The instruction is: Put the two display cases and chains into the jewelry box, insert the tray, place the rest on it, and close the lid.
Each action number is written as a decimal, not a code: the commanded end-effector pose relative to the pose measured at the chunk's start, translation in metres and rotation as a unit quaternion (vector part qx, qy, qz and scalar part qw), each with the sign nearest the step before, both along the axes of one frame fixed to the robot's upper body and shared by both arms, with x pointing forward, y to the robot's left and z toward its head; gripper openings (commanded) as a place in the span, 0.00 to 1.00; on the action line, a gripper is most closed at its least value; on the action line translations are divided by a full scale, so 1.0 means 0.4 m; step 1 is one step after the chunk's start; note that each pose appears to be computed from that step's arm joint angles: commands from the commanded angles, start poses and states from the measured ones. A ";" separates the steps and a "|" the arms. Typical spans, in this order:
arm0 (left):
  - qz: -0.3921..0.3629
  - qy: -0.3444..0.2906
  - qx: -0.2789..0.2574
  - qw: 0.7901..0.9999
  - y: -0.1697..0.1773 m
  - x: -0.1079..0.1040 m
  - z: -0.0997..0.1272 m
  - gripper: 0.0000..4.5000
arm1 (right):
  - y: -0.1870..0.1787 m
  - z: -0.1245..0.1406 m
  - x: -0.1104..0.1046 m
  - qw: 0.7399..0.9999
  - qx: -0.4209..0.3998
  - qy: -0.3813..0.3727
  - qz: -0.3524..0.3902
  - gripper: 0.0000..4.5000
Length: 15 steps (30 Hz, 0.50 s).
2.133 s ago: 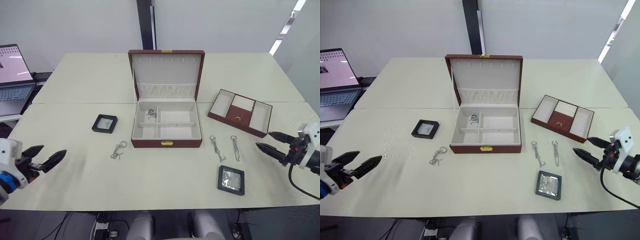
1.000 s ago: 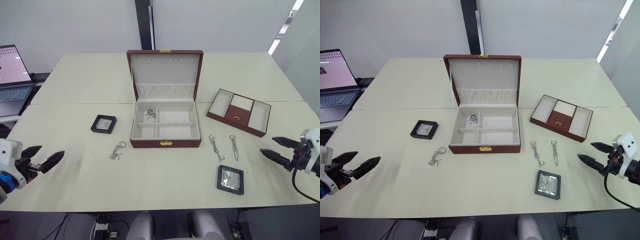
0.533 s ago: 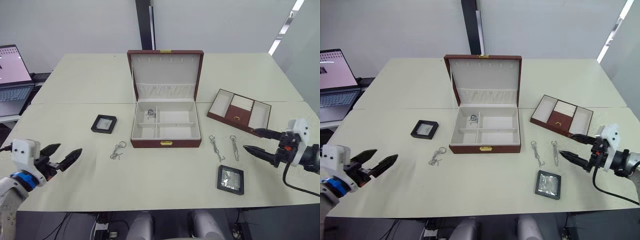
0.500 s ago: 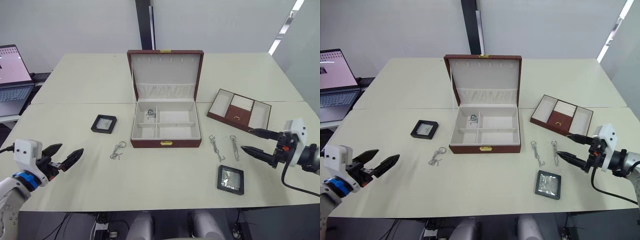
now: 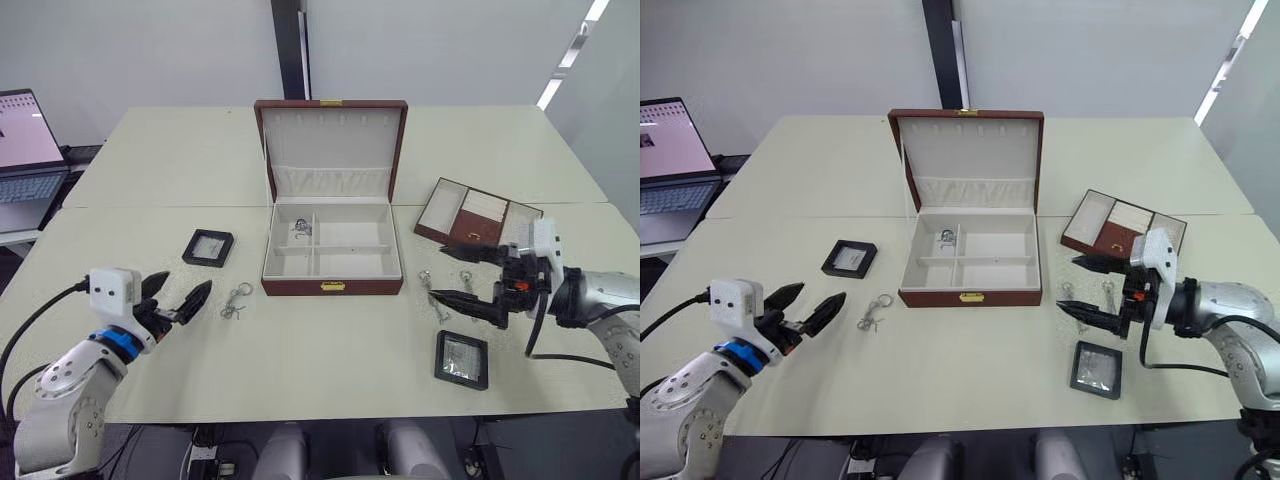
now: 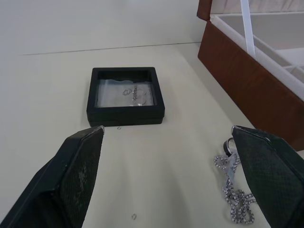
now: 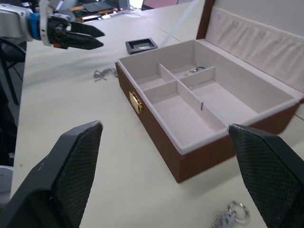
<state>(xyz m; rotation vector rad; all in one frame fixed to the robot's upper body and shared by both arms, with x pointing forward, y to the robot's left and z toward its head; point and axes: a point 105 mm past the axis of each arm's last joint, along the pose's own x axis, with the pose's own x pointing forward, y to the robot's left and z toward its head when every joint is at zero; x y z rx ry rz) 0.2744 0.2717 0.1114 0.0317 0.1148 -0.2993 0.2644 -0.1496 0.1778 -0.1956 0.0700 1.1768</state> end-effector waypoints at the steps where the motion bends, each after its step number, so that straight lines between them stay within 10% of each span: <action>1: -0.019 -0.018 0.043 0.999 0.005 0.030 0.036 0.99 | 0.021 0.014 -0.005 1.000 0.001 -0.015 0.010 1.00; 15: -0.213 0.089 0.230 0.946 0.064 0.154 0.072 0.99 | 0.028 0.009 -0.012 1.000 -0.001 -0.027 -0.002 1.00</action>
